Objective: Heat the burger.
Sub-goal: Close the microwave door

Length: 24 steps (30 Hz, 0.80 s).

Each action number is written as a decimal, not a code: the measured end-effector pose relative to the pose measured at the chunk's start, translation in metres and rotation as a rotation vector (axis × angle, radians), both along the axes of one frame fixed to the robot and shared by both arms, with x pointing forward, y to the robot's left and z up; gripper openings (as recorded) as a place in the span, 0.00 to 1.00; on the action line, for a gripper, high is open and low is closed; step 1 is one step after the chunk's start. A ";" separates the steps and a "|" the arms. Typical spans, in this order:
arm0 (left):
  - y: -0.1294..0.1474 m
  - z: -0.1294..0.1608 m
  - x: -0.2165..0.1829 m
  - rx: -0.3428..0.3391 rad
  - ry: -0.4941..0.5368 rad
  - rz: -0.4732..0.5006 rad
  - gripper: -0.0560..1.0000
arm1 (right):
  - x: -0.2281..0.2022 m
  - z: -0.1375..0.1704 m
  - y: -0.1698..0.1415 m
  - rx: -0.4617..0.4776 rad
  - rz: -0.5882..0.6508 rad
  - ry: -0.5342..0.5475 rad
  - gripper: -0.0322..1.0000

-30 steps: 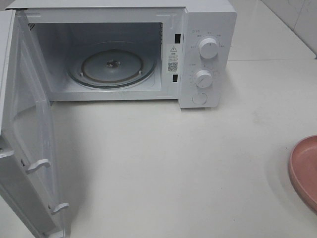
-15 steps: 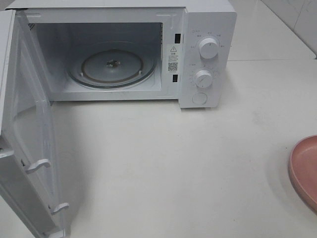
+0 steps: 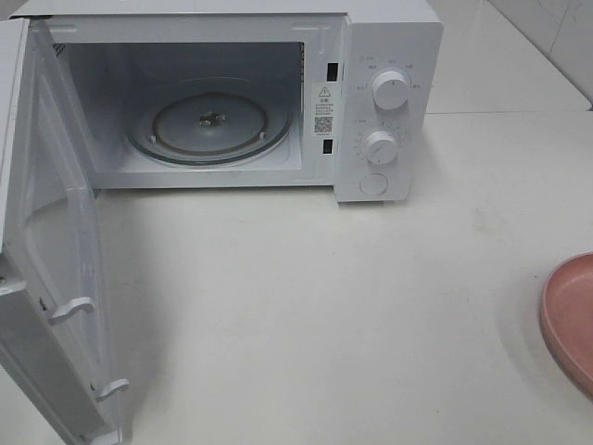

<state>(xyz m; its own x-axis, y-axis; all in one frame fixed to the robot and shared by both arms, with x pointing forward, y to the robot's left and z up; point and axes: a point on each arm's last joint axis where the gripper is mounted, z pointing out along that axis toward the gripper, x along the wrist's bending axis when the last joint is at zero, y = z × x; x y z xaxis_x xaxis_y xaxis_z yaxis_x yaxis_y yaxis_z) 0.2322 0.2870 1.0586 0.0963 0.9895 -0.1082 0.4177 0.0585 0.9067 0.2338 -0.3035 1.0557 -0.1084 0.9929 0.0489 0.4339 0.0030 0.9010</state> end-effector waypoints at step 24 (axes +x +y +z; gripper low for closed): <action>0.000 0.000 0.000 0.000 0.000 0.000 0.98 | 0.000 0.000 0.000 0.000 0.000 0.000 0.77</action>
<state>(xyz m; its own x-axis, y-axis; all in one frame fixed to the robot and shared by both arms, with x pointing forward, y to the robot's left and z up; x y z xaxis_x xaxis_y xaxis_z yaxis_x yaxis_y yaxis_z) 0.2322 0.2870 1.0586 0.0963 0.9895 -0.1082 0.4177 0.0585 0.9067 0.2338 -0.3035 1.0557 -0.1084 0.9929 0.0489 0.4339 0.0030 0.9010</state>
